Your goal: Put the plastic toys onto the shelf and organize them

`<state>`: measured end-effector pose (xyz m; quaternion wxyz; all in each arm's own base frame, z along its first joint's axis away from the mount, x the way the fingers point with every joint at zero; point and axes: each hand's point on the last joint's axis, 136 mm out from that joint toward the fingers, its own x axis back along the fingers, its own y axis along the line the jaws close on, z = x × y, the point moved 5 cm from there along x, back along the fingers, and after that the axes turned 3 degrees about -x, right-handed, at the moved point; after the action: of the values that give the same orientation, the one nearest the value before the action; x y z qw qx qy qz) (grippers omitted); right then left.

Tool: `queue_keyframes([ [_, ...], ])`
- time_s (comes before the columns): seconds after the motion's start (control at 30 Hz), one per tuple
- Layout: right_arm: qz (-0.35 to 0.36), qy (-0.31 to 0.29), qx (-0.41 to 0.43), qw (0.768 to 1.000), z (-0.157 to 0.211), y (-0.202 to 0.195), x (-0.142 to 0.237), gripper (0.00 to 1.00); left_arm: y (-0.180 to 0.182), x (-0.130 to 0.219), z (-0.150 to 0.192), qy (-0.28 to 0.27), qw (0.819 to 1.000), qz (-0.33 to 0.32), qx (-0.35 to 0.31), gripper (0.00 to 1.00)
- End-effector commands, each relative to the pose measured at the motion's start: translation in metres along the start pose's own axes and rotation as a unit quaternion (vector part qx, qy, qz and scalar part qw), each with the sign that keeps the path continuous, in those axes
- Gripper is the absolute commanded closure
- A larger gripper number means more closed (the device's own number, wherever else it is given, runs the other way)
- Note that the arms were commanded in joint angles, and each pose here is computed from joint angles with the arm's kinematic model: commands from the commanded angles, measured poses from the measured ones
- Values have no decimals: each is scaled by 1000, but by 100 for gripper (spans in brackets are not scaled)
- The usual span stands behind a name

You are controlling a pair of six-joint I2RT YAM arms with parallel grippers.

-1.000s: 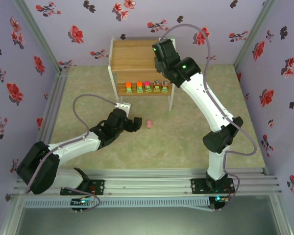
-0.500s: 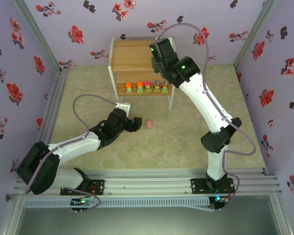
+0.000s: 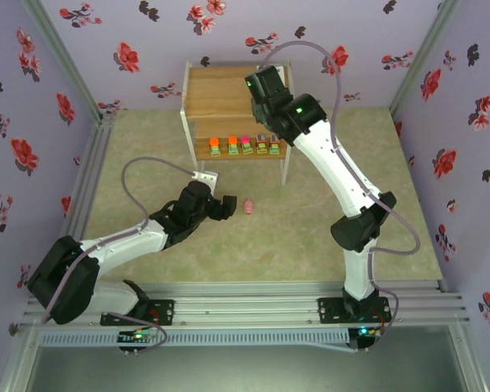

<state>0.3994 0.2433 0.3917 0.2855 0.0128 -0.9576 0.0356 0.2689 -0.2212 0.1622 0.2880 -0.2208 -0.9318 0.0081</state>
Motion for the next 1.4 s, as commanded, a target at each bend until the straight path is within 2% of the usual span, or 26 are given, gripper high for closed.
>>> queue_keyframes([
  [0.0, 14, -1, 0, 1000, -3, -6, -3, 89, 1, 4, -5, -12, 1000, 4, -3, 14],
  [0.3, 8, -14, -3, 1000, -11, -8, 4, 82, 1, 3, -5, -11, 1000, 4, -3, 14],
  [0.57, 6, -32, -4, 999, -23, -12, 16, 69, 1, 3, -5, -11, 1000, 4, -3, 14],
  [0.93, -4, -67, -13, 998, -36, -23, 58, 68, 2, 0, -4, -6, 1000, -2, -4, 14],
  [1.17, -34, -75, -19, 996, -16, -20, 90, 68, 10, -2, -2, 4, 999, -31, -7, 14],
  [1.37, -63, -61, -23, 996, 23, -12, 107, 68, 23, -3, 0, 14, 998, -59, 5, 14],
])
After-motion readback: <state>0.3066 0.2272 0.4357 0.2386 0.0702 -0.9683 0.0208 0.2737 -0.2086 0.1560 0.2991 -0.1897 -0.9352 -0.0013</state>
